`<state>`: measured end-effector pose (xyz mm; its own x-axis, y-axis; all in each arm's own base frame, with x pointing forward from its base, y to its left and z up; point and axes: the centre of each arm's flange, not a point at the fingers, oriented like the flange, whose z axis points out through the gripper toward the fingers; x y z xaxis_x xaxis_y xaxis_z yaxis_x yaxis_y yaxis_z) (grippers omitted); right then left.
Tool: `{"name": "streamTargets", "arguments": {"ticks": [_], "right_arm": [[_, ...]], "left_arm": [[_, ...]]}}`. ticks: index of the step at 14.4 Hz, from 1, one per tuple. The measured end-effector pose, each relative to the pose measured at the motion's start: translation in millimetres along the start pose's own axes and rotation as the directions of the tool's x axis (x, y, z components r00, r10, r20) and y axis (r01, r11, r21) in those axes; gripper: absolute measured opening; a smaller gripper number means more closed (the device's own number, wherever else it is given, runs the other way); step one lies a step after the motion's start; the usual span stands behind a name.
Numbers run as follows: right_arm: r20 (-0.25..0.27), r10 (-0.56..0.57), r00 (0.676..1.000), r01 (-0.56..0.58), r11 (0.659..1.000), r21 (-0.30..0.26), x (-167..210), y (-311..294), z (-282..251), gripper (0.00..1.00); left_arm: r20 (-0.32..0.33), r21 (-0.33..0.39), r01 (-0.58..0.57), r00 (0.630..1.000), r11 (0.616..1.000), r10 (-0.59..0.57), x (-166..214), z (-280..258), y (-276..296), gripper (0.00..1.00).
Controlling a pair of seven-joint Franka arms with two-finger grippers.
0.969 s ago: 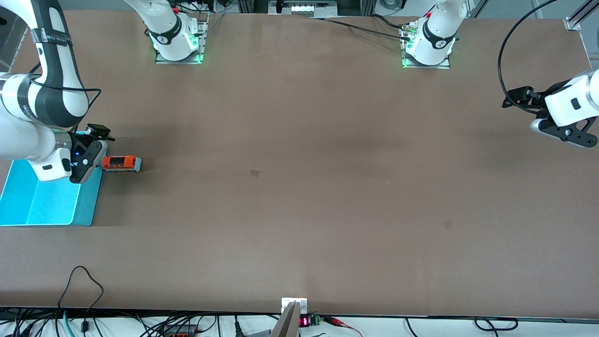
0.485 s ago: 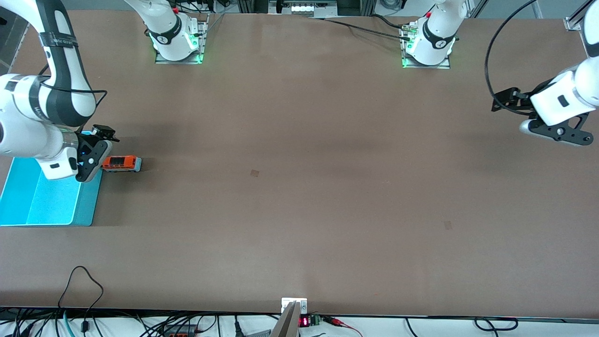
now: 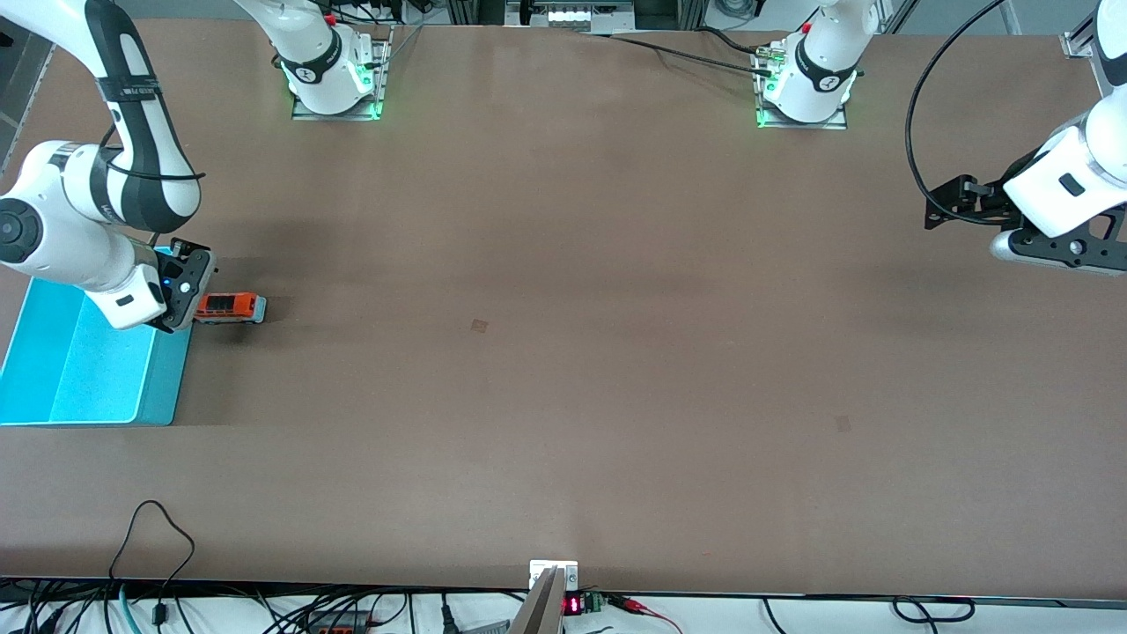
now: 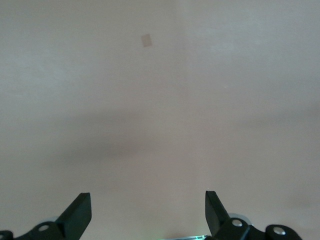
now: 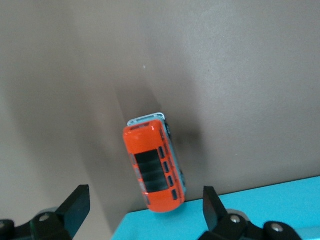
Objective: Wind up bus and store in blue box
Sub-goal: 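Lower the right gripper onto the orange bus and close on it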
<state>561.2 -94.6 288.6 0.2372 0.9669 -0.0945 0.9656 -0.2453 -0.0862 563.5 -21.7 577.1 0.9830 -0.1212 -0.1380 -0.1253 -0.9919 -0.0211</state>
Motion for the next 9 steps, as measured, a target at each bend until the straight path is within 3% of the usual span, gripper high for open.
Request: {"name": "streamTargets", "arguments": {"ticks": [4,9], "right_arm": [[-0.007,-0.081,0.997,0.081,0.995,-0.052,-3.9,1.3,15.6,1.0],[-0.009,-0.1,0.995,0.099,0.994,-0.056,2.7,3.6,38.1,1.0]], "left_arm": [[0.003,0.012,0.056,0.998,0.998,-0.056,1.5,0.6,1.4,1.0],[-0.012,0.011,0.068,0.998,0.998,-0.068,1.1,-7.6,5.9,1.0]]}}
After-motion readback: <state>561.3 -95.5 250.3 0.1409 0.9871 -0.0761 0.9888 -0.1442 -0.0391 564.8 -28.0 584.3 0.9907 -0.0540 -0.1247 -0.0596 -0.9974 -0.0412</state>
